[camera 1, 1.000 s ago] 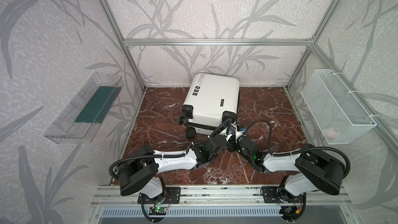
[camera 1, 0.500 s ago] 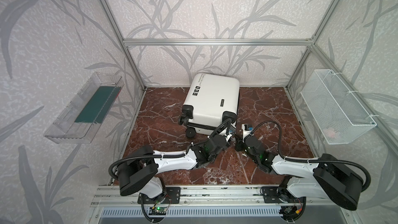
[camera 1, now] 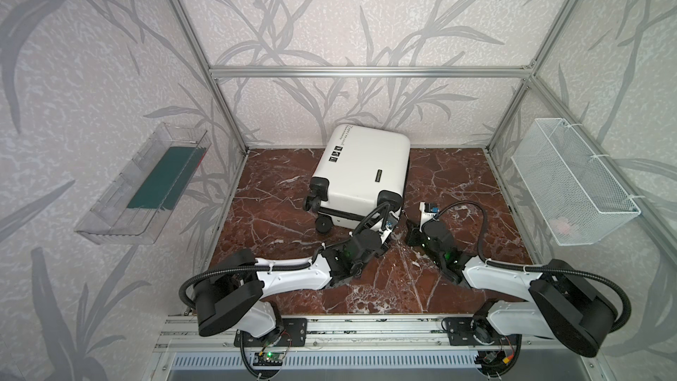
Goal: Pack the luggage
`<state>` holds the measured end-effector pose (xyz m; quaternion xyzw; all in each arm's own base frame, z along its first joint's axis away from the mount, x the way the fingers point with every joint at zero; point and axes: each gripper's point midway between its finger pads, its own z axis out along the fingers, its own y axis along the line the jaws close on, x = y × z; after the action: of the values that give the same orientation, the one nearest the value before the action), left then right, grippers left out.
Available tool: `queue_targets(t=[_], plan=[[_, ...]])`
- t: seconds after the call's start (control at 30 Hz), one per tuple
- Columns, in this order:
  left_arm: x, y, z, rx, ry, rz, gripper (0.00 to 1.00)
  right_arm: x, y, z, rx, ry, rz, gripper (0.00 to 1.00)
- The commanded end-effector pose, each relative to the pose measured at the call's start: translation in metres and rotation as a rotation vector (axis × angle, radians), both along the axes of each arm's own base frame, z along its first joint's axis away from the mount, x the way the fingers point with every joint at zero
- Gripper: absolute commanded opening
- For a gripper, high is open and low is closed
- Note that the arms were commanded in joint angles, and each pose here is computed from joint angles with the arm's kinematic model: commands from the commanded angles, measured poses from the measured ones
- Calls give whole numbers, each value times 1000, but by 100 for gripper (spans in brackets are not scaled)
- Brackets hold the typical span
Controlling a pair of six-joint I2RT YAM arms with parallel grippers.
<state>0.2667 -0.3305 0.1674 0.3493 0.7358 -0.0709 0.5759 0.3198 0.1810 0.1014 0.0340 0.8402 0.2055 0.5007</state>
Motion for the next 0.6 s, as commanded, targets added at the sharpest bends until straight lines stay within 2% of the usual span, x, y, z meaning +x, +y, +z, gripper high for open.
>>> queue_targets(t=[0.0,0.27,0.57], plan=[[-17,-17,43,-161,-21,-118,0,27,-22,6,-10,-20,-122,0],[-37,-4,45,-217,22,-128,0,73,-46,0,19,-17,-225,0],[-54,28,48,-264,51,-108,0,138,-85,0,32,-10,-353,0]])
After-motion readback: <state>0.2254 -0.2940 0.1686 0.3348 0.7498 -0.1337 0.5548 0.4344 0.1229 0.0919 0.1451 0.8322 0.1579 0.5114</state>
